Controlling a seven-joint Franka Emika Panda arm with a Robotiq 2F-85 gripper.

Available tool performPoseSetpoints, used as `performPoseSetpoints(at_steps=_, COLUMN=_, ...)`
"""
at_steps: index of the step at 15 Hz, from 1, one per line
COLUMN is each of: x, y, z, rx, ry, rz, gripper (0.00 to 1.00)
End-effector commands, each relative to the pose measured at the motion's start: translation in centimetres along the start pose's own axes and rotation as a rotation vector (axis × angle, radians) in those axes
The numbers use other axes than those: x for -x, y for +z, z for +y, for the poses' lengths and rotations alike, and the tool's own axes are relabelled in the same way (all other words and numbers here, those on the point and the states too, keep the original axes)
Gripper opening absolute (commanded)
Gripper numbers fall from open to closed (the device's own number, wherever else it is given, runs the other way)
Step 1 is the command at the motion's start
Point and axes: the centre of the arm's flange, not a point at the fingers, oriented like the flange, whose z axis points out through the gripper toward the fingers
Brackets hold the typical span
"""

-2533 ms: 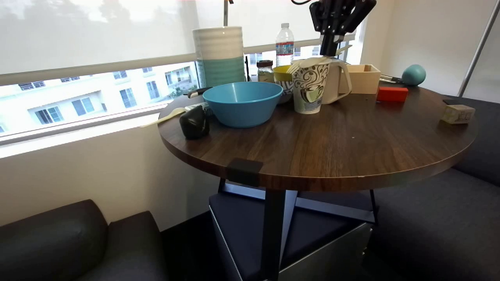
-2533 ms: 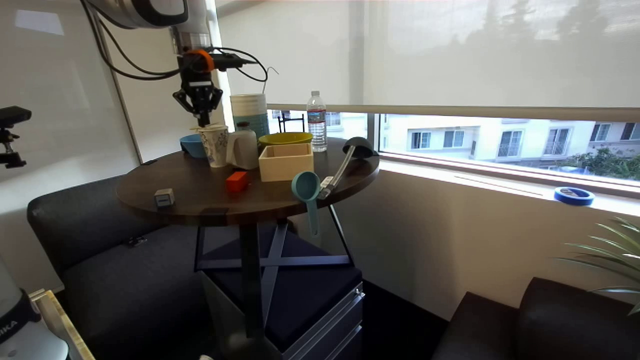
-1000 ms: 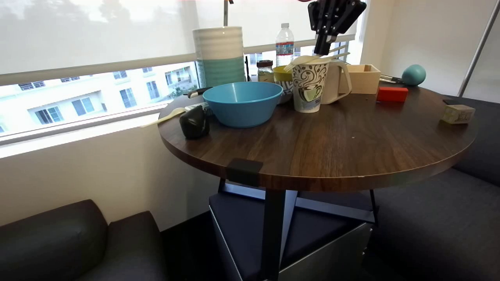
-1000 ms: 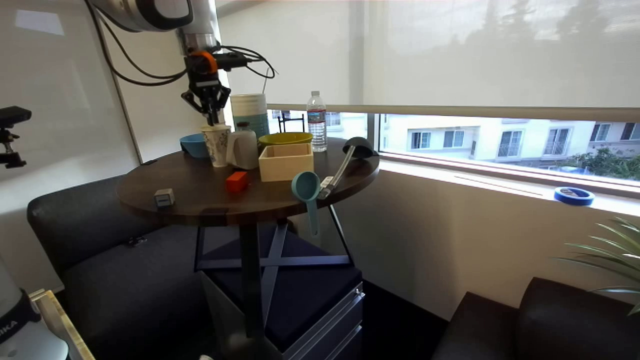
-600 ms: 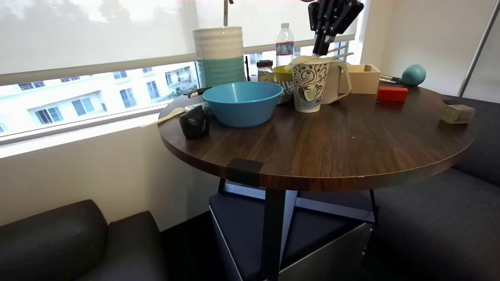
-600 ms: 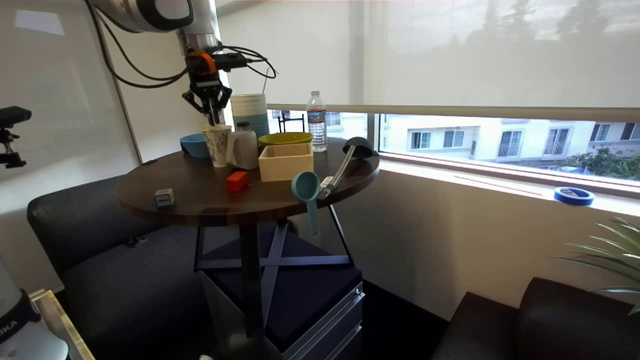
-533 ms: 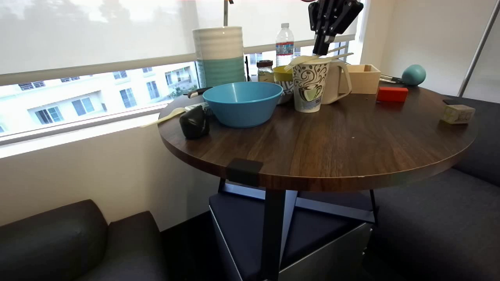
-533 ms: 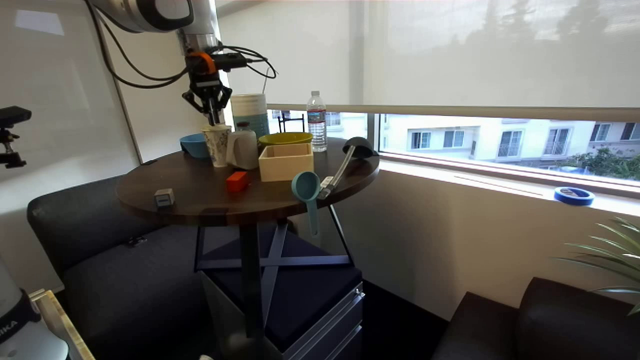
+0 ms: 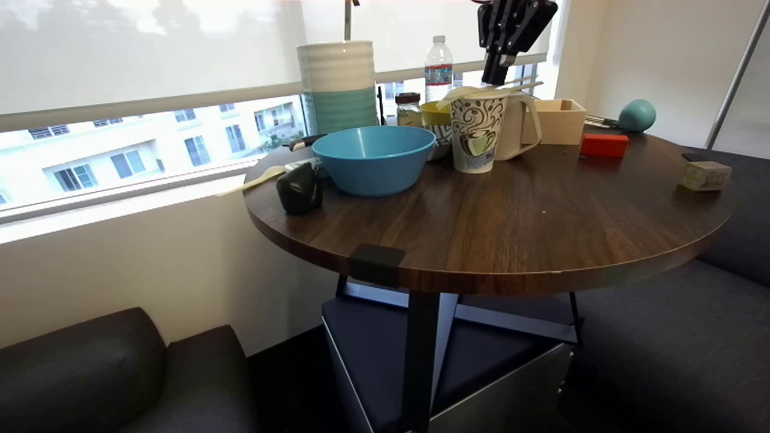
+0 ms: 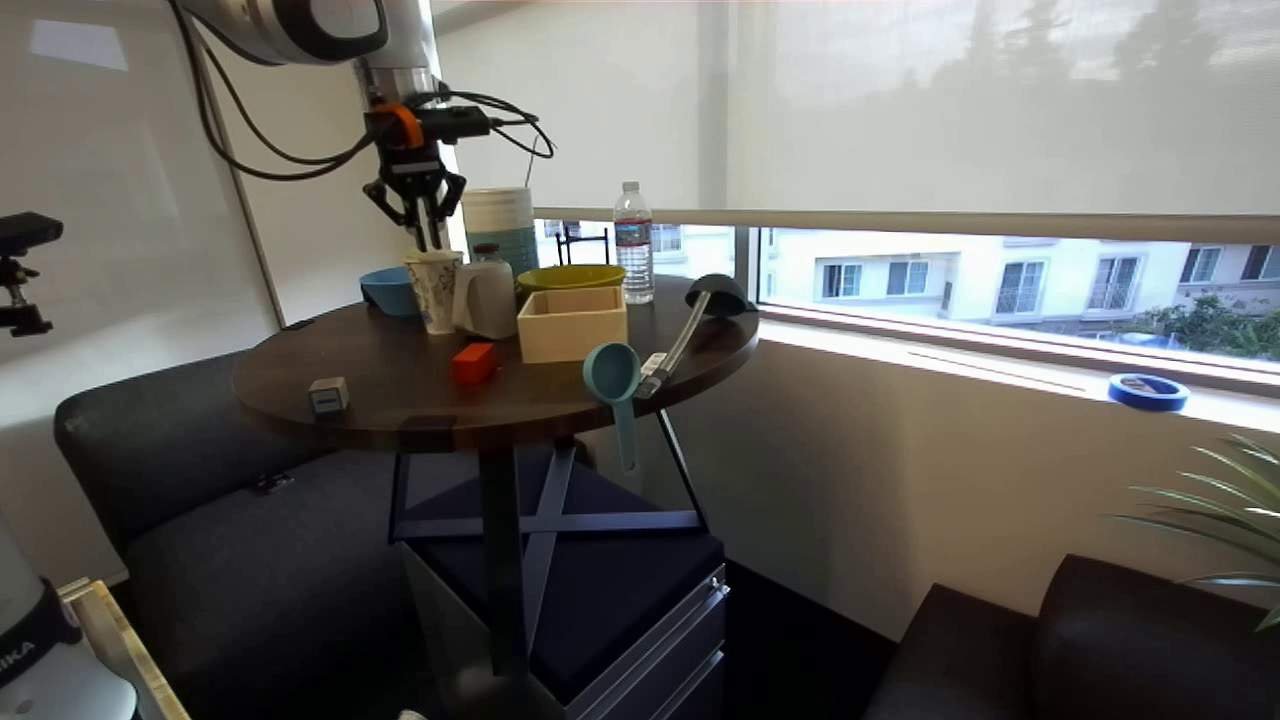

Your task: Put the spoon on top of the fork

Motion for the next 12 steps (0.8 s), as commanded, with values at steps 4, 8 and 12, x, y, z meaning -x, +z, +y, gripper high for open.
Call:
performPoseSetpoints(at_steps=4, x=-0.5, y=-0.8, z=0.3, rx=0.010, ry=0.029, rz=0.009, gripper=0.72)
performPoseSetpoints(at_steps=8, x=-1.0, y=-3.4, z=-0.4, rx=0.060, ry=0.091, rz=0.013, gripper=0.99)
performPoseSetpoints(at_steps=12, x=-1.6, y=-7.6, z=-2.2, rx=0.107, ry=0.341, rz=0.051, gripper=1.00)
